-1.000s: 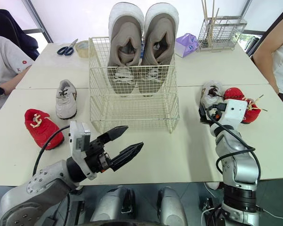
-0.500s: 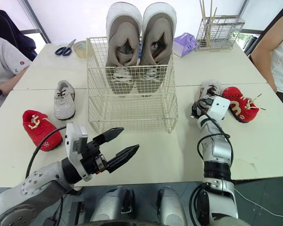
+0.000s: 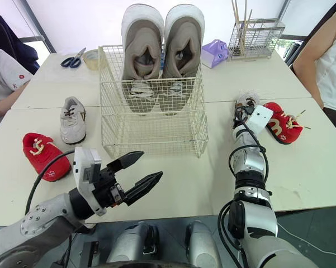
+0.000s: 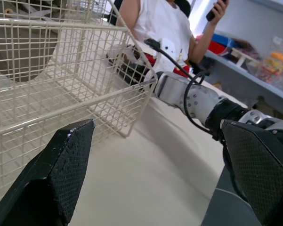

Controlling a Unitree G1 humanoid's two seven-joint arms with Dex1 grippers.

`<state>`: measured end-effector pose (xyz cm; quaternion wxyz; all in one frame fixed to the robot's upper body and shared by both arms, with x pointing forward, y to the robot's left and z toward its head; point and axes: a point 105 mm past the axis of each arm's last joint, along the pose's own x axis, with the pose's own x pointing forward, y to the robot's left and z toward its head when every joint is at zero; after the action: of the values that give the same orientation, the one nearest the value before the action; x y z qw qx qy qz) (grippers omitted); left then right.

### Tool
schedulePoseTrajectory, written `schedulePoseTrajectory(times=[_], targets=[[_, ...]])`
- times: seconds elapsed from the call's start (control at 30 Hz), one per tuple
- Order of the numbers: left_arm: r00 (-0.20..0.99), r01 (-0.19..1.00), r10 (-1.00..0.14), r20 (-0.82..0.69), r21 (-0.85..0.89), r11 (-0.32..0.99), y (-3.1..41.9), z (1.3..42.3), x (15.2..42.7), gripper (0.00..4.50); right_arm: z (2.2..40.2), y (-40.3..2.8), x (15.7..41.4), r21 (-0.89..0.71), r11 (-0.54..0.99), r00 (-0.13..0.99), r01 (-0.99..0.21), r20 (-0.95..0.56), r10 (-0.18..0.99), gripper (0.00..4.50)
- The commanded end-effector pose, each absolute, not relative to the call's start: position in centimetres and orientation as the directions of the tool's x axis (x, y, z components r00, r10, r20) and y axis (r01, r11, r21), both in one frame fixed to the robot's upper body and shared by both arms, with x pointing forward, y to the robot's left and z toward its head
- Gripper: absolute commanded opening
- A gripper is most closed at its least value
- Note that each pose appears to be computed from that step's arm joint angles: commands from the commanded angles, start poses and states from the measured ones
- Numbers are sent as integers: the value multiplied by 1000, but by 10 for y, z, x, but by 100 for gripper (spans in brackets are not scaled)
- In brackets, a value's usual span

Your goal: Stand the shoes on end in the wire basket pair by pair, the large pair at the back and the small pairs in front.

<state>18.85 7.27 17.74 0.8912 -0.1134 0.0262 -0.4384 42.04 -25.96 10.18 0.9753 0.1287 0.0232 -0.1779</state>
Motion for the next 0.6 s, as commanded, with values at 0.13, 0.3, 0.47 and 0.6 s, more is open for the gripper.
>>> schedulePoseTrajectory(times=[0.13,0.3,0.47,0.6], targets=[[567,811,-807,165,-281,513,78,206,178,450,216,-284,426,75,952,902,297,306,-305,143],[551,821,-811,196,-304,483,92,221,183,450,350,-299,407,-51,960,737,275,653,-176,143],[509,836,-845,164,-329,440,92,220,181,450,467,-230,367,-286,947,501,-147,804,321,143],[488,845,-858,160,-334,418,94,227,179,450,476,-148,307,-598,477,161,-644,504,848,143]])
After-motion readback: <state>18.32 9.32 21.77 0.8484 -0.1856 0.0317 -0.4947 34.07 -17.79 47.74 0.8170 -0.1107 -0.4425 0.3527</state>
